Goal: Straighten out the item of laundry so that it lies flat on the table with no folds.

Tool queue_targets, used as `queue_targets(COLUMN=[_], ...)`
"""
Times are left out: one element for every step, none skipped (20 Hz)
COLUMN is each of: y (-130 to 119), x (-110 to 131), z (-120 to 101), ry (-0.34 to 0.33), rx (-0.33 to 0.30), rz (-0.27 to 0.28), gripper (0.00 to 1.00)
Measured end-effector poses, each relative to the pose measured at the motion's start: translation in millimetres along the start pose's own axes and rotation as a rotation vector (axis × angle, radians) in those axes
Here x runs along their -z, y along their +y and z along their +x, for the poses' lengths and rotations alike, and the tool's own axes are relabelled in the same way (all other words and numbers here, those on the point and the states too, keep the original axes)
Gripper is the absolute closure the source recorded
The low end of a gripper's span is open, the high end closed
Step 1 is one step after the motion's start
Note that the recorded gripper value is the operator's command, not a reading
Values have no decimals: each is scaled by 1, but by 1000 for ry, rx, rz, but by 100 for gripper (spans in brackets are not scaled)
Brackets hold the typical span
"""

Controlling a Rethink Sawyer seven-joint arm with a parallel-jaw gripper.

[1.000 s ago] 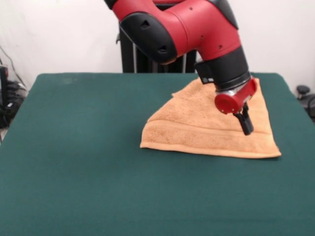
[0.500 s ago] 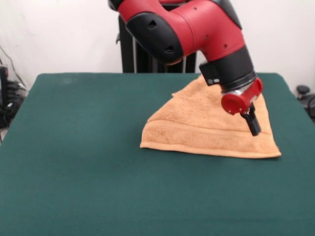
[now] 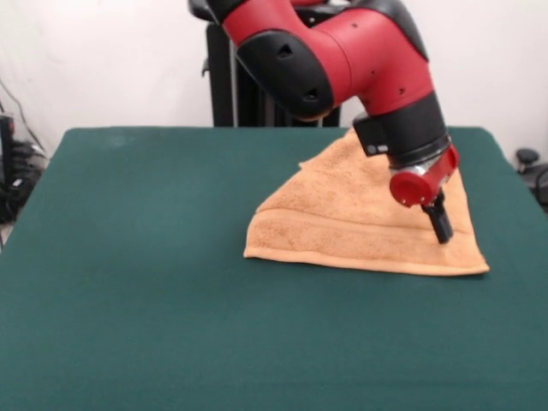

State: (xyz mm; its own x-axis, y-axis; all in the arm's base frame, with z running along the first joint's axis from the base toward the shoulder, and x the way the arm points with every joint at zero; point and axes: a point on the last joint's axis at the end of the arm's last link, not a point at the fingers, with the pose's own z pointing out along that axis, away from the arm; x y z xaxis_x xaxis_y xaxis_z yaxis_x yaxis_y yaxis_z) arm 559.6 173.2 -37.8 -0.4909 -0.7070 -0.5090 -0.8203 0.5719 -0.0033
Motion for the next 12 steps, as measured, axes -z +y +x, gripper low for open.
queue_targets(y=[0,1,1,1,1,1,1,1,1,1,1,1], x=[-3,-5,-9,-11,-12,-14,-14,-15,-16,-16,-16,-16], z=[1,3,6,8,10,12,13,13,13,13,13,13], ry=[4,9,16,19,23,28,30,30,30,30,30,30], rx=[0,0,-1,-3,-4,-6,-7,-7,-6,-5,-5,-6], rz=[0,1,2,2,2,2,3,4,5,5,5,5], gripper=[100,100,100,100,100,100,100,100,100,100,100,100])
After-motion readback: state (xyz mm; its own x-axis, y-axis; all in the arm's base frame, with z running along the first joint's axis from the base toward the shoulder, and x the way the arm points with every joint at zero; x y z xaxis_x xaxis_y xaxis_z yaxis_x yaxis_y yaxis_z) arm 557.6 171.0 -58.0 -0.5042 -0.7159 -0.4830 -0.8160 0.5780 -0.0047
